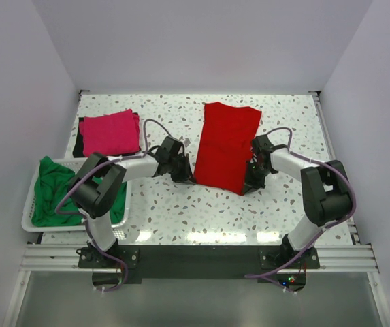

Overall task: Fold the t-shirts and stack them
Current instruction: Fold the tshirt

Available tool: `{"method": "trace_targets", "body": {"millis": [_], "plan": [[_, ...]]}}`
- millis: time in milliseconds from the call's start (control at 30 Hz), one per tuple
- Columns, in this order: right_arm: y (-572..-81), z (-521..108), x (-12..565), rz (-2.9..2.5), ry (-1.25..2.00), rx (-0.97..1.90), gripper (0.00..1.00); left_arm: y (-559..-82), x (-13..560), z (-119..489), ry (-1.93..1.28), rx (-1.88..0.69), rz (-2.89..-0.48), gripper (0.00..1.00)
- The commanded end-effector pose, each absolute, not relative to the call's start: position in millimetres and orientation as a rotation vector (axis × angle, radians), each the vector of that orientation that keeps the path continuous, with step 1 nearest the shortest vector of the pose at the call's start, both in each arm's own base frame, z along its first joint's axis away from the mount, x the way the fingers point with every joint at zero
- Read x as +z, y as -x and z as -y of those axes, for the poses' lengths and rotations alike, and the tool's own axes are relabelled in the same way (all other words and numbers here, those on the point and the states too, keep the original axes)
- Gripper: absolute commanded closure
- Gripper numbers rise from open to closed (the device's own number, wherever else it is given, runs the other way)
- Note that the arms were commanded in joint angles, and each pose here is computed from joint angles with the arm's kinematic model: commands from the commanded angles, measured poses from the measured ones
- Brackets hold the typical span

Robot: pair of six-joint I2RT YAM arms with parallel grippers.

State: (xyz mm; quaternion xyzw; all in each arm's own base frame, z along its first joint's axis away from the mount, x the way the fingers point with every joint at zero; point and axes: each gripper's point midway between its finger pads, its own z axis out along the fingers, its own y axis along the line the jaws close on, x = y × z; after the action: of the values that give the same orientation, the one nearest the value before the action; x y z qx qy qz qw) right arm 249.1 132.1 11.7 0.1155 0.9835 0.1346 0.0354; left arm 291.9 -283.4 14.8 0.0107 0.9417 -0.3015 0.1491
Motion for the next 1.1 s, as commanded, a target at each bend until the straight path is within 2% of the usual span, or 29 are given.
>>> {"method": "trace_targets", "body": {"millis": [0,600,1067], "plan": [[-250,-116,18,-3.000,-0.329,0.269,1.00,-295,17,270,-0.022,-0.742,-2.690,1.00],[-248,-108,32,-3.005,-0.316,0.213,1.00,-284,57,283,-0.043,-0.861,-2.609,1.00],[-207,-95,73,-3.007,-0.326,0.180,1.00,-232,86,266,-0.124,-0.857,-2.637,1.00]]}}
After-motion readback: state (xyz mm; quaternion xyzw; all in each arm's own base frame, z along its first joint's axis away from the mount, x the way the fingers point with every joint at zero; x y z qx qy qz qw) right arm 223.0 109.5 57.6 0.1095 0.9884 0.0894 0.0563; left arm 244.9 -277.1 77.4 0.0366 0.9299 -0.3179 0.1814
